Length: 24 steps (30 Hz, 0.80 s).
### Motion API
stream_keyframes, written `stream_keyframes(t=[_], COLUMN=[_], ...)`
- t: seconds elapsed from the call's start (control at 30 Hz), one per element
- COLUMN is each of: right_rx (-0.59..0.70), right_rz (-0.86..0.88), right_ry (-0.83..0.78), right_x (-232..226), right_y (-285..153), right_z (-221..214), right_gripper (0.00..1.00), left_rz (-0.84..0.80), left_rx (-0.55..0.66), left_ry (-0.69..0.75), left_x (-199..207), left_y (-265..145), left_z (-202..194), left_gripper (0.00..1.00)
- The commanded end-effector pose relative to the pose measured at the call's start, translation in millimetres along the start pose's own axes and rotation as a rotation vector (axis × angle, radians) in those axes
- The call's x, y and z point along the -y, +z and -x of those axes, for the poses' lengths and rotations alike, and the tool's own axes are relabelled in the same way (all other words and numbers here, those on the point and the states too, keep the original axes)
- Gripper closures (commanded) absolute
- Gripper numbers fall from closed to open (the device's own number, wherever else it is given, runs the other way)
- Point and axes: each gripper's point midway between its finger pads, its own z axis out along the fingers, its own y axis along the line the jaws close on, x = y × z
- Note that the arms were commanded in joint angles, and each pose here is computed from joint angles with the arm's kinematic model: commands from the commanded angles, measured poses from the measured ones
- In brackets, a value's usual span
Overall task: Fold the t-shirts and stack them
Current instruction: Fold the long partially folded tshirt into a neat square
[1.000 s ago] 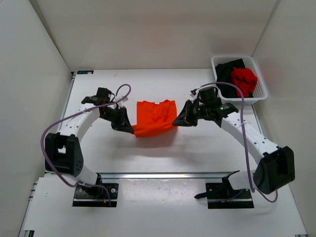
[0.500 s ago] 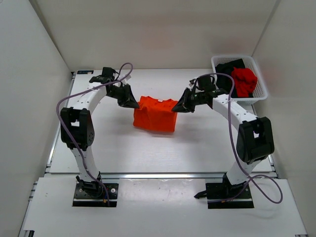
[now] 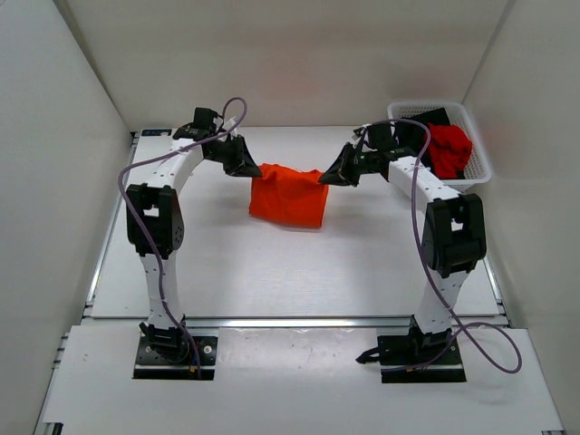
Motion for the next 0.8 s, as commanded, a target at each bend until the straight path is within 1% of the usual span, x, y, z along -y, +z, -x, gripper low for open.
stream_keyframes(t=[0.0,0.13,0.23,0.27,0.37,0.57,0.6,0.77], right_rx=[0.034,0.093,0.123,0.125,0.111,0.167,0.158,0.155], right_rz=[0.023,0.024,0.018,0.014,-0.003,-0.002,0.005,0.032], right_ry=[-0.035,-0.025,-0.023,-0.034,-0.006,0.037,0.045,0.033], right_x=[-1,6,8,11,29,47,48,58], right_y=[7,12,16,18,30,34,38,54], right_z=[22,44,61,64,75,97,95,120], right_gripper=[1.0,1.0,1.0,1.0,1.0,1.0,0.99,1.0], left_rz=[-0.04,-0.022,0.02,0.037,0.044,0.067,0.078,0.141], left_rx=[0.044,0.093,0.134,0.146,0.181,0.214,0.227,0.242], left_ry=[0.05,0.088,0.103,0.104,0.116,0.154,0.163,0.172], left_x=[17,14,4,-2,-5,-10,-12,-26], left_y=[2,13,20,26,35,58,62,69], left_z=[18,40,56,61,72,85,89,95], left_gripper=[0.81,0.8,0.8,0.81,0.79,0.79,0.79,0.79])
